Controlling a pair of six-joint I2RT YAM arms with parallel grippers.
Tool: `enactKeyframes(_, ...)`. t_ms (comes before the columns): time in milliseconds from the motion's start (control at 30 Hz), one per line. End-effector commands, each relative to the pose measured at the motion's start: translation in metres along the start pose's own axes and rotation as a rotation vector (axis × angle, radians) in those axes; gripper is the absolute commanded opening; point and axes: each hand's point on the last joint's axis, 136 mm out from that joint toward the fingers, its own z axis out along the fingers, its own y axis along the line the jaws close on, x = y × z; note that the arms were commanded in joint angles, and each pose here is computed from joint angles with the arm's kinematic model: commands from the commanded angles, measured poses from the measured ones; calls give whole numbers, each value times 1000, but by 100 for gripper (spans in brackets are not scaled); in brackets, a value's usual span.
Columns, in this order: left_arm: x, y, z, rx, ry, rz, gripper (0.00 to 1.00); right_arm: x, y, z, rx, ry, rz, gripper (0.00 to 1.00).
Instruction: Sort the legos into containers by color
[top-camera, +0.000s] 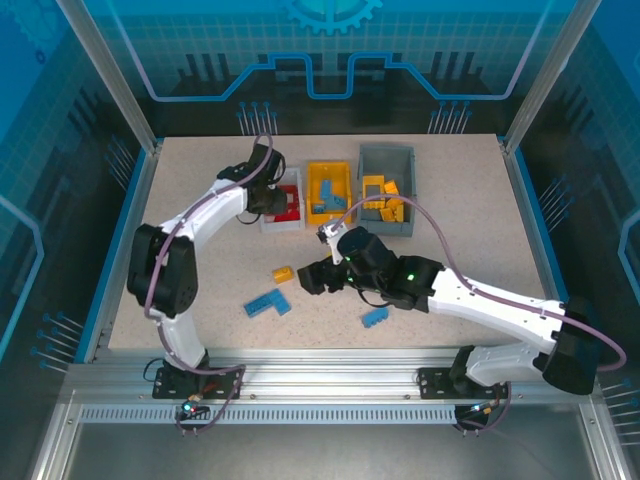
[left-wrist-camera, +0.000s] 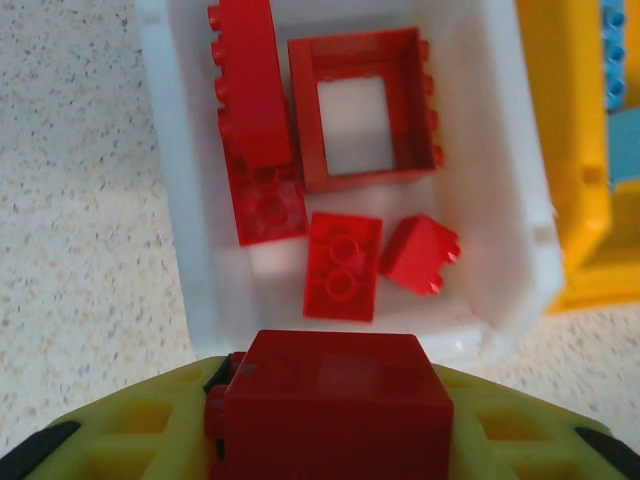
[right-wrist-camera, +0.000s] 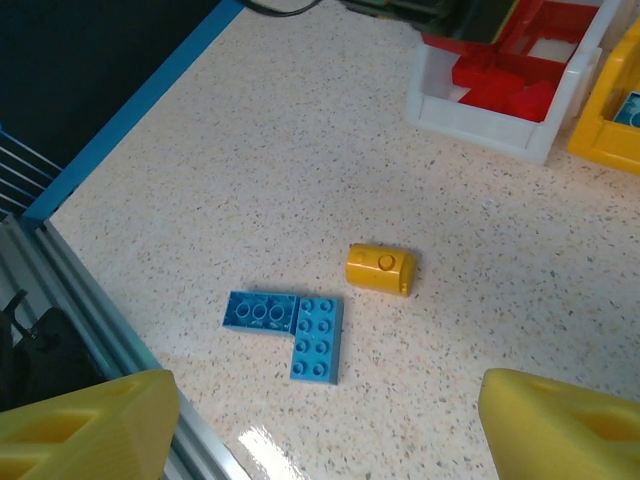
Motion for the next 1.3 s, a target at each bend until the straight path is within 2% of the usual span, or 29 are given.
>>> enactKeyframes(0, -10, -2, 11, -12, 24, 7, 35, -32, 12, -6, -7, -115, 38, 80)
enactKeyframes(200, -11, -4, 39, -32, 71, 2, 36, -25, 3, -7, 20, -109, 50, 80)
enactKeyframes(300, -7, -5, 44, -34, 87, -2, 46, -22, 1, -7, 29, -100, 54, 81)
enactKeyframes(433, -9, -9, 31, -26, 62, -2, 59, -17, -4, -5, 46, -82, 47, 82)
enactKeyframes(667, -27, -26, -30, 36, -52, -13, 60, -1, -20, -3, 102, -20, -25, 84)
enactKeyframes(867, -22, -28, -87, 110, -128, -88, 60, 41, -20, 15, 140, 116, -138, 83)
enactKeyframes(1033, 14, -20, -142, 202, -179, -192, 60, 92, 0, 51, 173, 289, -220, 81)
enactKeyframes(1267, 82, 22, -229, 226, -241, -233, 64, 130, 24, 104, 186, 394, -223, 80)
